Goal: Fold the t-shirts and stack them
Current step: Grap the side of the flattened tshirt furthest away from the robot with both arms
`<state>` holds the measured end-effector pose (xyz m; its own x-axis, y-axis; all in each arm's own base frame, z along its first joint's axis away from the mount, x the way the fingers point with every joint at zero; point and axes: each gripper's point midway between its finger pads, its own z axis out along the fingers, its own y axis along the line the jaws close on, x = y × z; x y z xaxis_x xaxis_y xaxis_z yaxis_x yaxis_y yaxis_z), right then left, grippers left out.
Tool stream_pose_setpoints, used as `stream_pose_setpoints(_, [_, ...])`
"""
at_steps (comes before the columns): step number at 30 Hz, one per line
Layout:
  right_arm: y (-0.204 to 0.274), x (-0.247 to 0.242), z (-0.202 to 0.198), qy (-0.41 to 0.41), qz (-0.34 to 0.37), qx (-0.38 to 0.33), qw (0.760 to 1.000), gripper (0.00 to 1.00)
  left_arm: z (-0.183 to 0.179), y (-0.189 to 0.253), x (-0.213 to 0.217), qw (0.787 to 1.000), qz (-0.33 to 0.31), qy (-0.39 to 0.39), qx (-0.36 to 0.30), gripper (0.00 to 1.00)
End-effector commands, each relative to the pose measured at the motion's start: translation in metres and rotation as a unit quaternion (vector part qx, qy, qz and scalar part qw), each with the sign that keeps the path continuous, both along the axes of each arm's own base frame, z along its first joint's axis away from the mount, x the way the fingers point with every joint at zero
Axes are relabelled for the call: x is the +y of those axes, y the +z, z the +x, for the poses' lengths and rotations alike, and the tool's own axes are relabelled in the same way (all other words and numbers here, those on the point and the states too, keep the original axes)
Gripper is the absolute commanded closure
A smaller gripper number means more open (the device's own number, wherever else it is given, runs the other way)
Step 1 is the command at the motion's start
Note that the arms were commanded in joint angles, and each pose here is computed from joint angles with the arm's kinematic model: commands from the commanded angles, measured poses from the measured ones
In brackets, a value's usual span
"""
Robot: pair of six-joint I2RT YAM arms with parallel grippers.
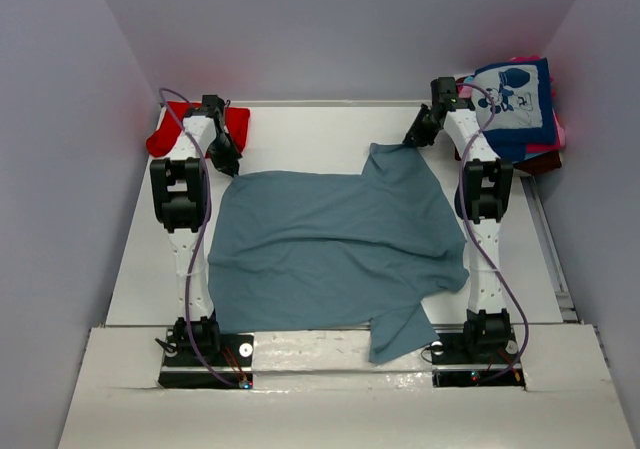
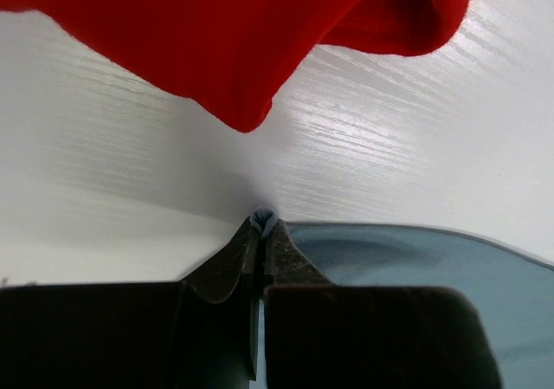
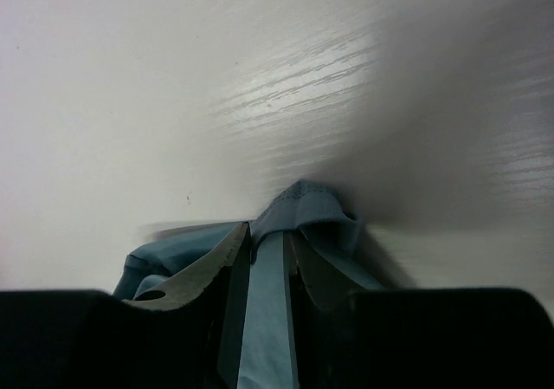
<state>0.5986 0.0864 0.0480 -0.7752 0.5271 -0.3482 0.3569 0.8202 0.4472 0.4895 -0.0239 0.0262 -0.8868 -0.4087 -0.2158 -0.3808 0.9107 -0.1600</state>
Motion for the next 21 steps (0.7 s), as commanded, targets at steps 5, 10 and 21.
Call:
stream_pose_setpoints(5, [0.022,0.007,0.01,0.02,0.02,-0.032,0.999,0.93,0.0,0.044,0.003,0.999,0.013,0.002,-0.036,0.94])
stream_pose_setpoints(10, [0.04,0.016,0.005,0.047,0.038,-0.043,0.997,0.93,0.001,0.054,0.004,0.999,0.016,0.004,-0.047,0.94])
stream_pose_setpoints(21, [0.109,0.031,-0.027,0.116,0.065,-0.067,0.989,0.93,-0.002,0.09,0.024,0.996,0.029,0.028,-0.079,0.94])
